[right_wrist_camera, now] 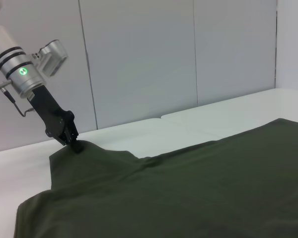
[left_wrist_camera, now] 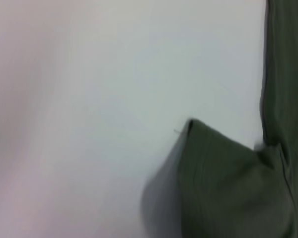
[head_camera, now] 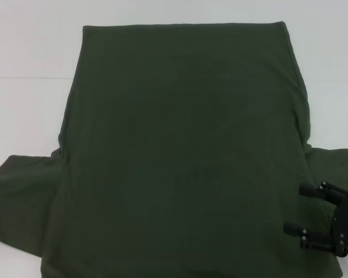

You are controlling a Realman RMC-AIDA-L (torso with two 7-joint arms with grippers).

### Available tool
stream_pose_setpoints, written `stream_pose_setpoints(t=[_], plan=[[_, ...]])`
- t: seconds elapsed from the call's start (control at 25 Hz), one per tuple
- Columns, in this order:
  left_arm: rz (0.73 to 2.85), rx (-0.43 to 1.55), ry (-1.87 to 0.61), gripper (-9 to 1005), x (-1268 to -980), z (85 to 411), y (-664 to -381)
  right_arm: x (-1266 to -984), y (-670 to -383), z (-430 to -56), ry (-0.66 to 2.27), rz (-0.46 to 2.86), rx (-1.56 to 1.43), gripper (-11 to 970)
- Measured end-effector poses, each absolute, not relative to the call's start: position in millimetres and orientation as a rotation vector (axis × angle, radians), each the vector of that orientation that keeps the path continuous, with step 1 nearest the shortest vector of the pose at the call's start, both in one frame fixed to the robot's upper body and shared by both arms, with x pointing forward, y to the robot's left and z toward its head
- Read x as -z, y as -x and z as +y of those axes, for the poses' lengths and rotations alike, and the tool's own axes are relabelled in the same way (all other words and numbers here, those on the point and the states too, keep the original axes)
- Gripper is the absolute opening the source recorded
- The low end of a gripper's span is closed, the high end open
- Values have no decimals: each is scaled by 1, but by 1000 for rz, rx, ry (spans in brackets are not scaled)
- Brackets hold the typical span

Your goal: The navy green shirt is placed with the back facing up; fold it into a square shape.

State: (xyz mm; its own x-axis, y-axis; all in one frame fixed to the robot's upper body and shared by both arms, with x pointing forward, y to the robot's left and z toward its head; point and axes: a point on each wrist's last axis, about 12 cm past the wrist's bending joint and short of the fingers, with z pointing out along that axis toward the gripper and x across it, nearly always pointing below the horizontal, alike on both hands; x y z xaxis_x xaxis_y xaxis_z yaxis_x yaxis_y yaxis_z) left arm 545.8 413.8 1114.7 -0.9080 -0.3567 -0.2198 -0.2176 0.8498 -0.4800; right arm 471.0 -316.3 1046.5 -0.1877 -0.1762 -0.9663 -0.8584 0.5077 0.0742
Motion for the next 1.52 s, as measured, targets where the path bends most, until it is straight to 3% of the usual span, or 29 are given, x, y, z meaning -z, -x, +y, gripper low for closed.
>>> stream_pose_setpoints(t=[0.48, 1.0, 1.2, 1.52], plan=[[2712, 673, 382, 45, -1128, 410, -556, -1047, -471, -316, 886, 1665, -799, 924], [2689, 921, 219, 48, -1156, 361, -585, -1046, -471, -315, 887, 1665, -796, 924], [2680, 1046, 173, 52, -1145, 338, -592, -1046, -470, -314, 886, 1663, -800, 925], [2691, 1045, 121, 88, -1127, 323, -593, -1047, -471, -314, 890, 1660, -801, 925]])
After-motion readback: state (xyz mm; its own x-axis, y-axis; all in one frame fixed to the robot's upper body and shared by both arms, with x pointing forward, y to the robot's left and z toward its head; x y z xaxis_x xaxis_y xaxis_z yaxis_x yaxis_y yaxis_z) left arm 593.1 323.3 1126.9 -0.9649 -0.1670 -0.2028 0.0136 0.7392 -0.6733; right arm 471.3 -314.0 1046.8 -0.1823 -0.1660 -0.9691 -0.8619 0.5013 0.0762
